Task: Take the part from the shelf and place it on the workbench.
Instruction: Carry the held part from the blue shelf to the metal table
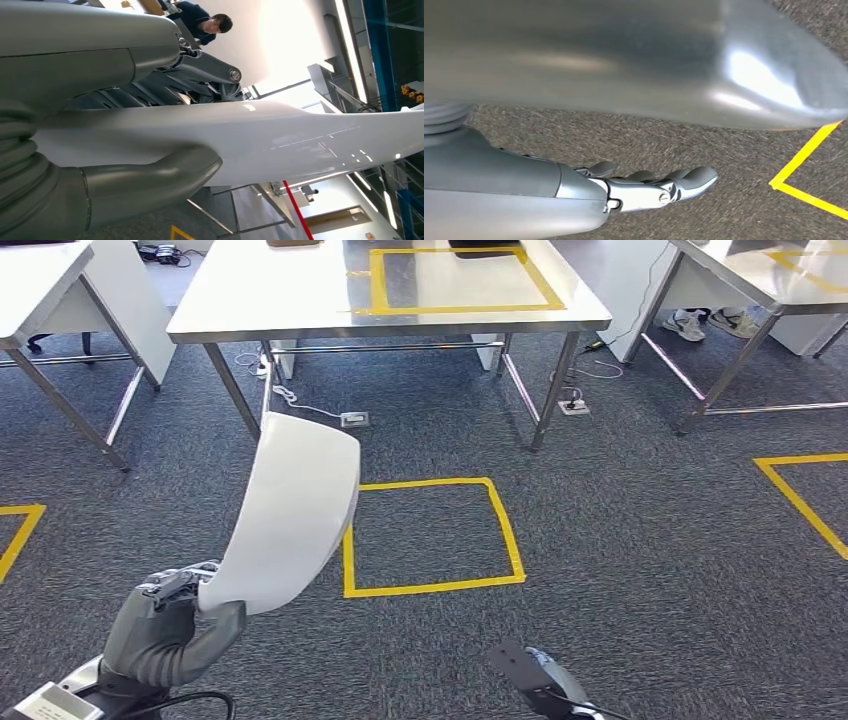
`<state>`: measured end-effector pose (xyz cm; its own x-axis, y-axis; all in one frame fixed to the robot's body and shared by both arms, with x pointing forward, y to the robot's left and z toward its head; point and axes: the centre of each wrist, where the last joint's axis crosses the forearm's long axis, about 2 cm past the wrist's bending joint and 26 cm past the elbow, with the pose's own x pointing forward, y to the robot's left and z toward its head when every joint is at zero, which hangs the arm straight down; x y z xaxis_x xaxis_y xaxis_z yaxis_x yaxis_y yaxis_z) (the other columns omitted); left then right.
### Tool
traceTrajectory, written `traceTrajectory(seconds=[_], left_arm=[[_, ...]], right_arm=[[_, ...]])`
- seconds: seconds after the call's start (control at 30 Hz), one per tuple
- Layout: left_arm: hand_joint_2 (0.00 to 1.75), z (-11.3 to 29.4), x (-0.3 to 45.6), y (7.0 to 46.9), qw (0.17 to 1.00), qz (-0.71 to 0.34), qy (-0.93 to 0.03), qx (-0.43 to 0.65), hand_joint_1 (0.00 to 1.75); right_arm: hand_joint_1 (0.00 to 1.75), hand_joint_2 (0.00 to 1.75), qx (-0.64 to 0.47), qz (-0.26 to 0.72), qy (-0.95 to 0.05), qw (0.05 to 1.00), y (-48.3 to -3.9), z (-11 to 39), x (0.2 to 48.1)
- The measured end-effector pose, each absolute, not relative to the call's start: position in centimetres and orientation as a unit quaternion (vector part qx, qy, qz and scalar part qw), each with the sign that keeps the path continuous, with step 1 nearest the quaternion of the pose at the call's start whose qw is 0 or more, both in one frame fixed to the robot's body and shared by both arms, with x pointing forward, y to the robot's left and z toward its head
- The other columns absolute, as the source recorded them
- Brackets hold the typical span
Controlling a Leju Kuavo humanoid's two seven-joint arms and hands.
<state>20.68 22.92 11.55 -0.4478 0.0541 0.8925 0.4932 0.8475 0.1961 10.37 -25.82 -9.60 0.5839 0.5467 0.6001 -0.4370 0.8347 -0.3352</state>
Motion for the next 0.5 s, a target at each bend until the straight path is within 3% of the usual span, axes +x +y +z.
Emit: traceTrajectory(seconds=[0.5], left_arm=[[1.75,11.41,20.42,23.07,0.504,-0.216,-0.820,-0.163,1.75]], right_arm=[[0.00,0.00,-0.074,0.281,-0.353,0.889,-26.10,-9.63,10.37]])
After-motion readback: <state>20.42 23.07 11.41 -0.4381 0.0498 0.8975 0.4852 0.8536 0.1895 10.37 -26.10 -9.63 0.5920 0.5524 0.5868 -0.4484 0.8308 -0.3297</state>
